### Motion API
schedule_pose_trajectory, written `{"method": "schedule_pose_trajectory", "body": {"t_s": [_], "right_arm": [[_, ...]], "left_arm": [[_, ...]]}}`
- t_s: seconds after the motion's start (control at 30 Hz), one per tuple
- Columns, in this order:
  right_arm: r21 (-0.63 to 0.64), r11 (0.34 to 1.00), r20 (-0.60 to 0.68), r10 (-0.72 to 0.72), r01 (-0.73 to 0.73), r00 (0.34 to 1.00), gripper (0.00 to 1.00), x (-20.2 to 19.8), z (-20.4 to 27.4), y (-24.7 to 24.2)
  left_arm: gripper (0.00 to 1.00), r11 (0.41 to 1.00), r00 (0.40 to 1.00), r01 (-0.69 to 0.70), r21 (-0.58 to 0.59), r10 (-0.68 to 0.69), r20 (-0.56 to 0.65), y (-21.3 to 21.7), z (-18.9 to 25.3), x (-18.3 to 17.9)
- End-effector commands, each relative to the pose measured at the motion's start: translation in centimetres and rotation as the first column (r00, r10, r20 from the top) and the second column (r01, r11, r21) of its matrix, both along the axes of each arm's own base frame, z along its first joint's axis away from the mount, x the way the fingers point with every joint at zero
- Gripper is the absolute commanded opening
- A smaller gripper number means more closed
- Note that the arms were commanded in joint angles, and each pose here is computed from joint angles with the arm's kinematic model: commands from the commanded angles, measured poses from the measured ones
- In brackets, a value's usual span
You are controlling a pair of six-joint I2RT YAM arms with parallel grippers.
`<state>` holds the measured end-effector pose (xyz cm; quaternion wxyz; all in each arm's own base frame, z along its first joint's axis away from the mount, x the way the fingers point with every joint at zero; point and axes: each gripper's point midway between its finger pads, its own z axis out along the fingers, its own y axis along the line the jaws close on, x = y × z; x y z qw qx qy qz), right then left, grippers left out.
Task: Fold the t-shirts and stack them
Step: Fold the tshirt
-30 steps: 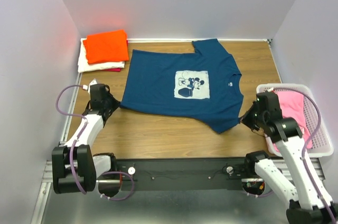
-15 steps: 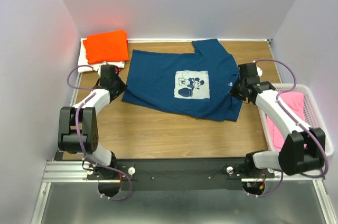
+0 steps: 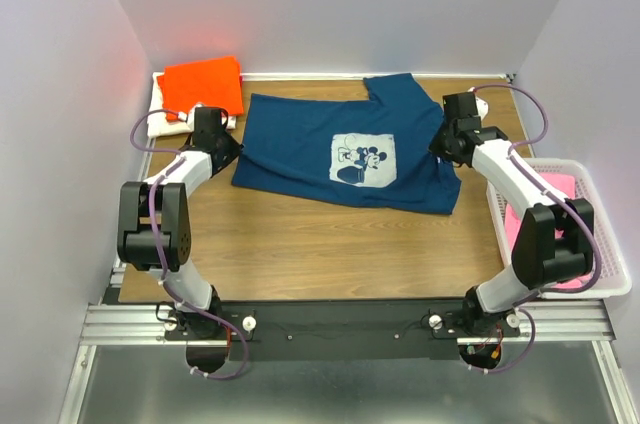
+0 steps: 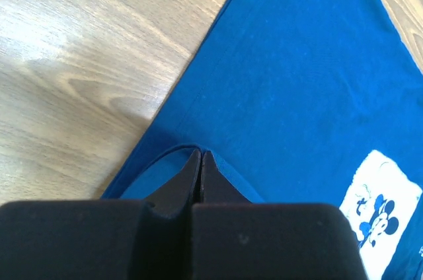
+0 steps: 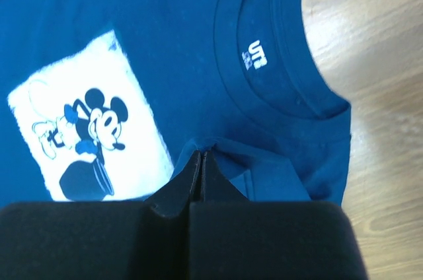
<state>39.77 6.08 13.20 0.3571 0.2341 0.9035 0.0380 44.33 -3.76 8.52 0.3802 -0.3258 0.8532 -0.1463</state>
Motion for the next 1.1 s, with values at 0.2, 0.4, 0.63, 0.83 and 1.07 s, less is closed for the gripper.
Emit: {"method": "schedule_pose_trajectory", "body": {"t_s": [0.2, 0.4, 0.63, 0.83, 1.07], "right_arm": [[-0.044, 0.998, 0.053, -0.042, 0.044, 0.998, 0.01, 2.7, 1.7, -2.4], [-0.032, 0.998, 0.056, -0.058, 0.060, 0.997, 0.00, 3.2, 1.7, -3.0], [0.002, 0.997, 0.083, -0.075, 0.075, 0.994, 0.00, 4.2, 2.7, -3.8], [0.025, 0.998, 0.098, -0.063, 0.060, 0.993, 0.00, 5.2, 3.3, -3.4], [0.042, 0.998, 0.104, -0.054, 0.050, 0.993, 0.00, 6.3, 3.5, -3.0]], "left_arm": [[0.00, 0.999, 0.999, -0.048, 0.023, 0.049, -0.012, 0.8, 0.1, 1.2], [0.00, 0.997, 0.998, -0.062, 0.034, 0.063, -0.022, 1.2, 0.0, 1.6], [0.00, 0.997, 0.997, -0.068, 0.040, 0.069, -0.021, 1.5, 0.2, 2.1], [0.00, 0.997, 0.997, -0.068, 0.039, 0.069, -0.027, 1.5, -0.2, 2.5], [0.00, 0.997, 0.997, -0.070, 0.037, 0.071, -0.031, 1.5, -0.4, 3.0]]}}
